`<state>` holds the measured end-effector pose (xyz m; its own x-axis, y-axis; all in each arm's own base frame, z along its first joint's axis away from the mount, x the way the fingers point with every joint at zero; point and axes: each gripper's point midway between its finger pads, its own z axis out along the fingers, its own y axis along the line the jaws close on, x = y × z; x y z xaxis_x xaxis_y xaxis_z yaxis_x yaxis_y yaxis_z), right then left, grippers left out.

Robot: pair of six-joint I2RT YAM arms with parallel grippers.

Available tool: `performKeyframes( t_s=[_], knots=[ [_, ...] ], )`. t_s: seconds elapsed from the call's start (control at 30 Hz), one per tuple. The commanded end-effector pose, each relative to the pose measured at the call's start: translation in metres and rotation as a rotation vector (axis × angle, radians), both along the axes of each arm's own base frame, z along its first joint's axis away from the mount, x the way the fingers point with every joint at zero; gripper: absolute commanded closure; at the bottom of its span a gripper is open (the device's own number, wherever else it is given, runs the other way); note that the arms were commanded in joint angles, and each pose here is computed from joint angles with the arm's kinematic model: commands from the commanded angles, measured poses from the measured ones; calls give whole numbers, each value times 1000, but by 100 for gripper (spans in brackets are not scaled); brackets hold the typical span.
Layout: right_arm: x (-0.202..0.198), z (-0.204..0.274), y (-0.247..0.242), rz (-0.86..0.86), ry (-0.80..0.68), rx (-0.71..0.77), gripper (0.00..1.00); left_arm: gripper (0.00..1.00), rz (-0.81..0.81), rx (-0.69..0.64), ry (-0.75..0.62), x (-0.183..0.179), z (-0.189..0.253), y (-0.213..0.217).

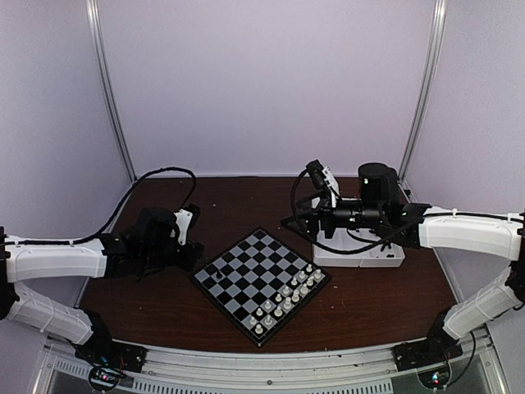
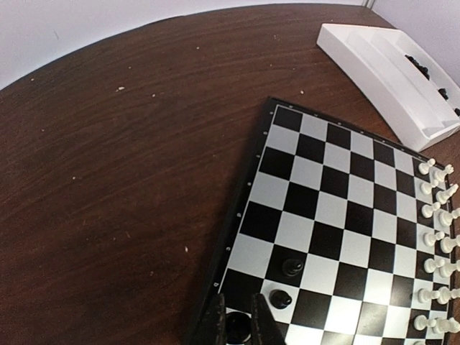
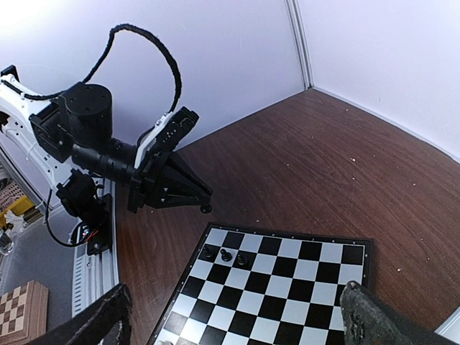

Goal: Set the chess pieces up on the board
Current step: Place the chess piece on the chessboard.

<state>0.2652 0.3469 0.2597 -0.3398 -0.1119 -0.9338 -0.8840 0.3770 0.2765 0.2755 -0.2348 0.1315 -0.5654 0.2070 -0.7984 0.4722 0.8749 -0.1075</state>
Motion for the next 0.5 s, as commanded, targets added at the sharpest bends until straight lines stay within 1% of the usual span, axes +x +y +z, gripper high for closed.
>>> performKeyframes(
  t_s=[0.0,0.47],
  knots=[
    [3,2,-4,-21,-8,7,0,100,68,-53,-70,8,3,9],
    [-1,0,-6,-19,-1,9,0,100,32,-92,-12,-6,-26,6]
  ],
)
